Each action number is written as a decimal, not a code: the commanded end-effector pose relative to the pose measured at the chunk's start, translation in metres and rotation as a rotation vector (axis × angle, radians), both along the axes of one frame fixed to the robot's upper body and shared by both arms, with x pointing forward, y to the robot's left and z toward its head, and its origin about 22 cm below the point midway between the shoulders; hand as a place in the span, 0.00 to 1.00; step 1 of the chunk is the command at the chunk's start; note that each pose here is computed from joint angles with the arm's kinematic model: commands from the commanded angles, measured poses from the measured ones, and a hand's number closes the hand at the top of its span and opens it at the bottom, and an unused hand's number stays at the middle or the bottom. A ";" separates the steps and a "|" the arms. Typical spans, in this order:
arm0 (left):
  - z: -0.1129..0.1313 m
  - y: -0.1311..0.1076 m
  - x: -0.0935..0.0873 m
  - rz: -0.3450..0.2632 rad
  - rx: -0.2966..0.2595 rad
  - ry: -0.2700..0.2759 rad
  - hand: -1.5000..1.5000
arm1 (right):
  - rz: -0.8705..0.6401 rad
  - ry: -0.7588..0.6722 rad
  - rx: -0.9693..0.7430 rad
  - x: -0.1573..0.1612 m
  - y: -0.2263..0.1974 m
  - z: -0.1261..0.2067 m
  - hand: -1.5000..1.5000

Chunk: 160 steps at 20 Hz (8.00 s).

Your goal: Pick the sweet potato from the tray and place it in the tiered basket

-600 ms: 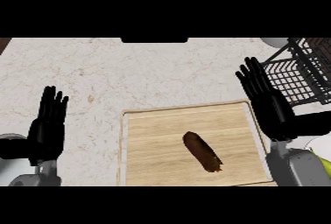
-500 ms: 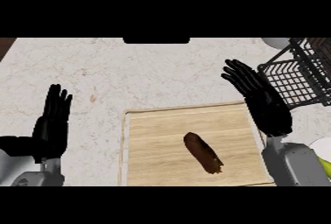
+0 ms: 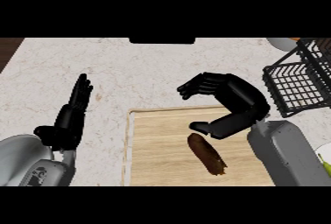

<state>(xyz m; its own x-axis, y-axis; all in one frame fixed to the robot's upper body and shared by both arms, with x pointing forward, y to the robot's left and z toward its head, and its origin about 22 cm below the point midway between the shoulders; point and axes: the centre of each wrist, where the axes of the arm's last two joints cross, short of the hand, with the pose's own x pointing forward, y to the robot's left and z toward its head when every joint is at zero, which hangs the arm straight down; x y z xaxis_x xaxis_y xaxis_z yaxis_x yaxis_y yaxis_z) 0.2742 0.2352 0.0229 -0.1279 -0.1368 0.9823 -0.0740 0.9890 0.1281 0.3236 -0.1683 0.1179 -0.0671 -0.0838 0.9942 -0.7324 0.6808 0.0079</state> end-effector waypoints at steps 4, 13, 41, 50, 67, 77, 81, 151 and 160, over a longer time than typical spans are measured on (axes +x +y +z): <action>-0.007 -0.028 0.000 -0.025 0.054 0.029 0.50 | 0.433 0.010 -0.045 0.022 -0.036 0.024 0.00; 0.001 -0.031 0.001 -0.020 0.047 0.037 0.50 | 0.615 -0.553 -0.655 -0.007 -0.038 0.182 0.00; 0.015 -0.026 -0.008 -0.010 0.052 0.038 0.50 | 0.721 -1.017 -1.424 -0.153 0.083 0.140 0.00; 0.002 -0.036 -0.011 -0.010 0.043 0.044 0.50 | 0.680 -1.040 -1.536 -0.154 0.077 0.136 0.00; 0.016 -0.038 0.001 -0.012 0.059 0.033 0.50 | 0.726 -1.211 -1.558 -0.160 0.086 0.106 0.00; 0.002 -0.033 -0.001 -0.022 0.078 0.039 0.50 | 0.592 -1.193 -1.622 -0.131 0.082 0.104 0.00; 0.002 -0.039 -0.008 -0.009 0.045 0.028 0.50 | 0.621 -1.138 -1.639 -0.116 0.065 0.086 0.00; 0.005 -0.017 -0.012 0.084 0.046 0.051 0.50 | -0.071 -0.504 -1.797 -0.052 -0.070 -0.078 1.00; 0.002 -0.033 -0.016 0.017 0.059 0.027 0.50 | -0.532 -0.458 -1.755 -0.097 -0.114 -0.014 1.00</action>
